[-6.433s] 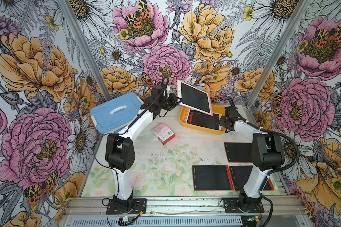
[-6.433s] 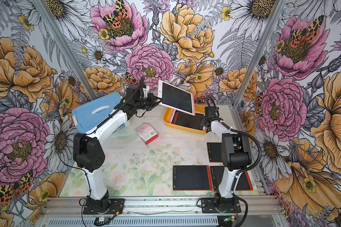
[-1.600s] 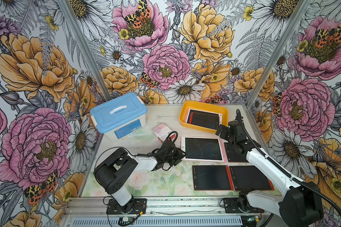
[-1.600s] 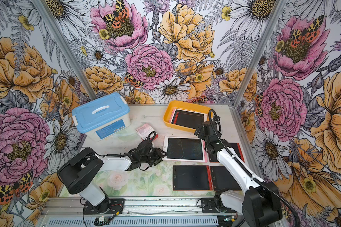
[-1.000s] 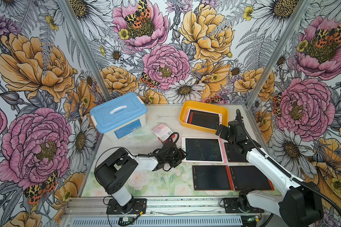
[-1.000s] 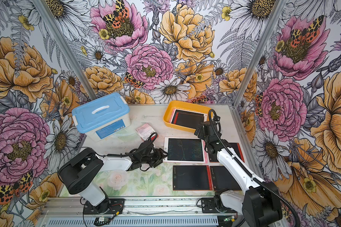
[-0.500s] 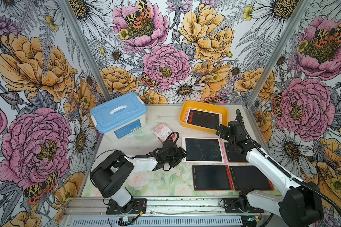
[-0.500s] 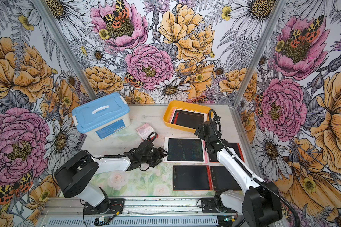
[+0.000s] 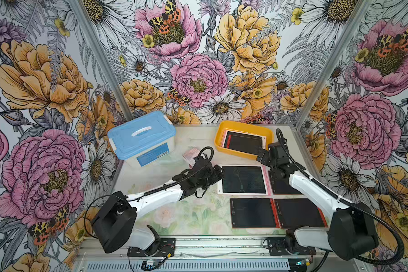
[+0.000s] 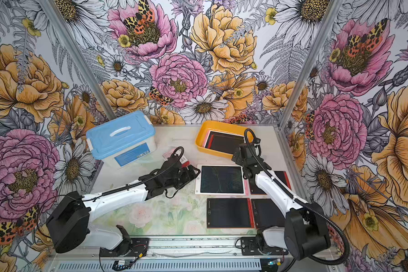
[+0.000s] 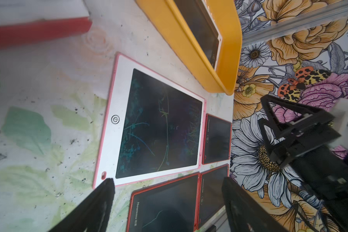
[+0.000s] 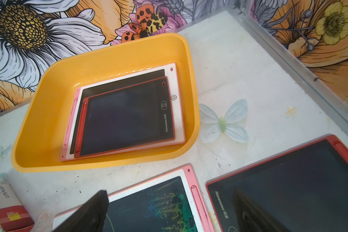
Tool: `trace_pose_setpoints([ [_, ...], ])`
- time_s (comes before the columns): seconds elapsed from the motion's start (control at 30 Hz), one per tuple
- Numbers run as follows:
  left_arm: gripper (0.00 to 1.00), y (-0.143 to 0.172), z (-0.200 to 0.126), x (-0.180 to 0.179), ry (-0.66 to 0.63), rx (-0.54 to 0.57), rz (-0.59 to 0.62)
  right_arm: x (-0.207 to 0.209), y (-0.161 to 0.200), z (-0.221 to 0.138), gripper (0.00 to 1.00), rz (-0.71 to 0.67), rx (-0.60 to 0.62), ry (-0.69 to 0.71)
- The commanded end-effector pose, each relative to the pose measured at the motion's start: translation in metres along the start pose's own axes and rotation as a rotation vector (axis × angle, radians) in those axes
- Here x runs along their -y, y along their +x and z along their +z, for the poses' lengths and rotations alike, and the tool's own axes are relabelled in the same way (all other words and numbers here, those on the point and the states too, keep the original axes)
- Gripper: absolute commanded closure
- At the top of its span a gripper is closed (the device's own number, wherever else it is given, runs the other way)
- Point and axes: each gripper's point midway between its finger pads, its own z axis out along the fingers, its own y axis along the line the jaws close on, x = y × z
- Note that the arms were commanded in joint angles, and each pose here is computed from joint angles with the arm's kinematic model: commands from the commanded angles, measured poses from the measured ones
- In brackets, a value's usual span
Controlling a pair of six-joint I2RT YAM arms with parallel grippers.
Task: Take out the writing tablet from the storage box
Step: Place the writing tablet at the center of the board, then move the storage box to the center of the board.
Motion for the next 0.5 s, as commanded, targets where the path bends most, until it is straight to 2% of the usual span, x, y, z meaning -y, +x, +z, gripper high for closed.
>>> trace_pose_setpoints([
  [0.0,0.13,-0.032,-0.013,0.006,-0.061,0.081,0.130,-0.001,-0.023,0.011,0.01,0.031,0.025,0.017],
  [0.23,0.12,-0.081,-0.017,0.033,-0.078,0.151,0.247,0.006,-0.033,0.055,0.03,0.060,-0.038,0.046],
  [0.47,0.12,-0.119,-0.006,0.045,-0.086,0.191,0.275,0.016,-0.035,0.094,0.05,0.078,-0.097,0.063],
])
